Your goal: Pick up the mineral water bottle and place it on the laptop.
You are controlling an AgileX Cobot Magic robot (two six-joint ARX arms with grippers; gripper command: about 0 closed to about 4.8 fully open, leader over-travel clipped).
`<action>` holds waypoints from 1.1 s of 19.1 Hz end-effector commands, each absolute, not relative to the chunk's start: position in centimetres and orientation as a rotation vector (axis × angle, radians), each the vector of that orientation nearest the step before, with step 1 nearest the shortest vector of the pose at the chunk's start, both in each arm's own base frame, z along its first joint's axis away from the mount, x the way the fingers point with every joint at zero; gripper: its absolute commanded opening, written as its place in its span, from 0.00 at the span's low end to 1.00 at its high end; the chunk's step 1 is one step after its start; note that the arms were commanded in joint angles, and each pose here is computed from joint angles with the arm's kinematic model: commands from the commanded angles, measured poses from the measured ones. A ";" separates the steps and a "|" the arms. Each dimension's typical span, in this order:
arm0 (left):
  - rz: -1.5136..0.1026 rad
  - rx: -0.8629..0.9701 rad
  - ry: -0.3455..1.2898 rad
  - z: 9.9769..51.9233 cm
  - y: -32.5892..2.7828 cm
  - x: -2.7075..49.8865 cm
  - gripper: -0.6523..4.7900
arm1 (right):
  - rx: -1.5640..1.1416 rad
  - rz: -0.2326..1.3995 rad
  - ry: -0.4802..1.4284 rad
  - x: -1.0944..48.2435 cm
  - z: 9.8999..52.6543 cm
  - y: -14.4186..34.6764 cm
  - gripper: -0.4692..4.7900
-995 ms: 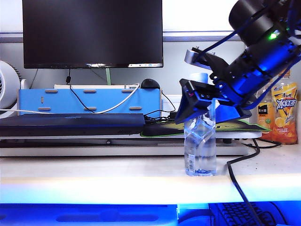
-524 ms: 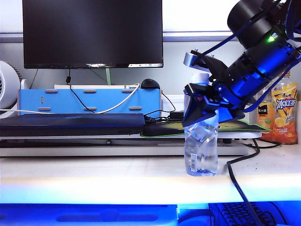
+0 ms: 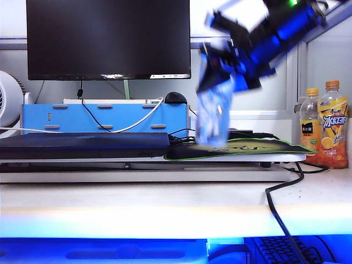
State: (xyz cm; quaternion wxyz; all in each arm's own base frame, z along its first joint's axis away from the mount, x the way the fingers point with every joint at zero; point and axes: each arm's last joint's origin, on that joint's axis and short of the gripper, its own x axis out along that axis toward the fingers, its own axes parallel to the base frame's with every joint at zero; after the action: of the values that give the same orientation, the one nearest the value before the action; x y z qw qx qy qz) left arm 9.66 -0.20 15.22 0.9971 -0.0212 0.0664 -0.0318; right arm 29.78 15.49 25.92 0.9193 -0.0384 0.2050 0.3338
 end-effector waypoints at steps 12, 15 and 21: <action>-0.067 -0.042 0.122 15.4 -0.2 9.7 0.12 | -0.044 0.892 0.118 34.3 35.5 22.1 0.37; -0.067 -0.042 0.122 15.4 -0.2 9.7 0.12 | -0.052 0.933 0.133 35.3 34.3 25.2 0.37; -0.067 -0.042 0.122 15.4 -0.2 9.7 0.12 | -0.089 0.894 0.111 37.1 33.2 29.0 0.37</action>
State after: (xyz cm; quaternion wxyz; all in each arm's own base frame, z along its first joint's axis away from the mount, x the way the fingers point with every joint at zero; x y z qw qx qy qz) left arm 9.66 -0.20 15.22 0.9971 -0.0212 0.0663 -0.0318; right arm 37.16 28.55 31.88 0.8916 -0.0438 0.0960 0.4403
